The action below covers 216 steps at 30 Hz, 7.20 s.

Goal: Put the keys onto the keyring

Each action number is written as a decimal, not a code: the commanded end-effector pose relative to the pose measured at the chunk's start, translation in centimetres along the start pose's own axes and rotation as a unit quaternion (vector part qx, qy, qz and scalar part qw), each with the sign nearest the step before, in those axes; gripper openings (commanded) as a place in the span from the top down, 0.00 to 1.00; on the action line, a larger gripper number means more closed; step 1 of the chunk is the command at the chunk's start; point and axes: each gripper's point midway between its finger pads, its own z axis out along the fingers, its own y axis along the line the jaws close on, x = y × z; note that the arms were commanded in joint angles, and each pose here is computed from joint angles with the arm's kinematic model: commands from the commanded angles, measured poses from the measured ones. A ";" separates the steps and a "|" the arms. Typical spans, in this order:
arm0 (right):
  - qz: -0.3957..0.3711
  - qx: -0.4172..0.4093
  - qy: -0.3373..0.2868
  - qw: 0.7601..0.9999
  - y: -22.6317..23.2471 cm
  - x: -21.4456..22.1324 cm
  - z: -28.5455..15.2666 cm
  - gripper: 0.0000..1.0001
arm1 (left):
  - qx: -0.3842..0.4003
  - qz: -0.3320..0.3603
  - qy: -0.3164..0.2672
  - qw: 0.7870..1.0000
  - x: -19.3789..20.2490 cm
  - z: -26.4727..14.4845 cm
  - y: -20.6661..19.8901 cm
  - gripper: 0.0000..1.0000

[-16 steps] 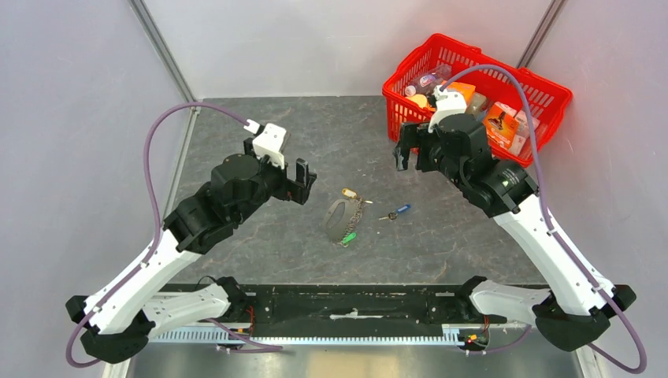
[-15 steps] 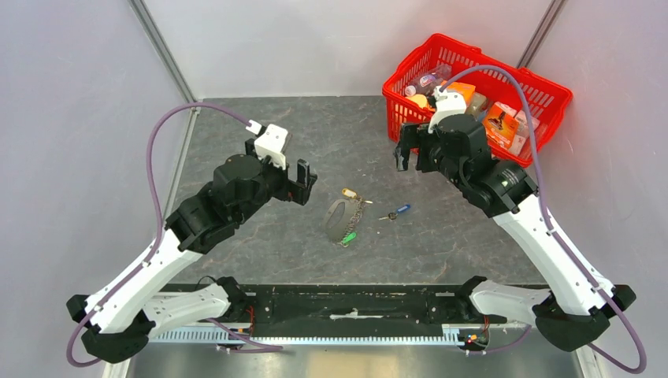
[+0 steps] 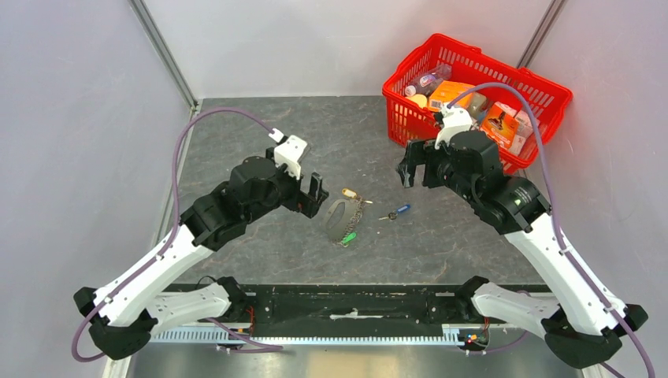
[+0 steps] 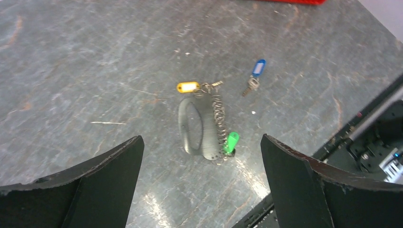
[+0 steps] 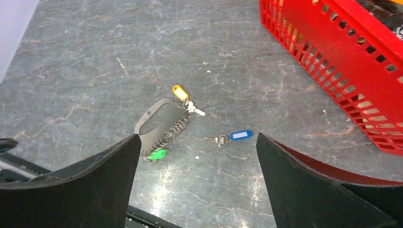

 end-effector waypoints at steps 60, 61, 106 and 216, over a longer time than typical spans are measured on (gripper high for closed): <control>0.068 -0.136 0.135 0.979 3.1 14.2 0.0 0.01 | -0.090 -0.276 0.223 0.931 22.1 10.1 -2.3 0.48; 0.069 -0.137 0.135 0.979 3.1 14.3 0.0 0.01 | -0.089 -0.285 0.222 0.928 22.3 10.2 -2.5 0.49; 0.070 -0.143 0.132 0.978 2.7 15.8 -0.6 0.01 | -0.099 -0.434 0.159 0.881 24.1 11.8 -3.5 0.60; 0.076 -0.145 0.147 0.975 2.7 16.9 -0.3 0.01 | -0.085 -0.252 0.177 0.948 15.2 6.8 1.0 0.28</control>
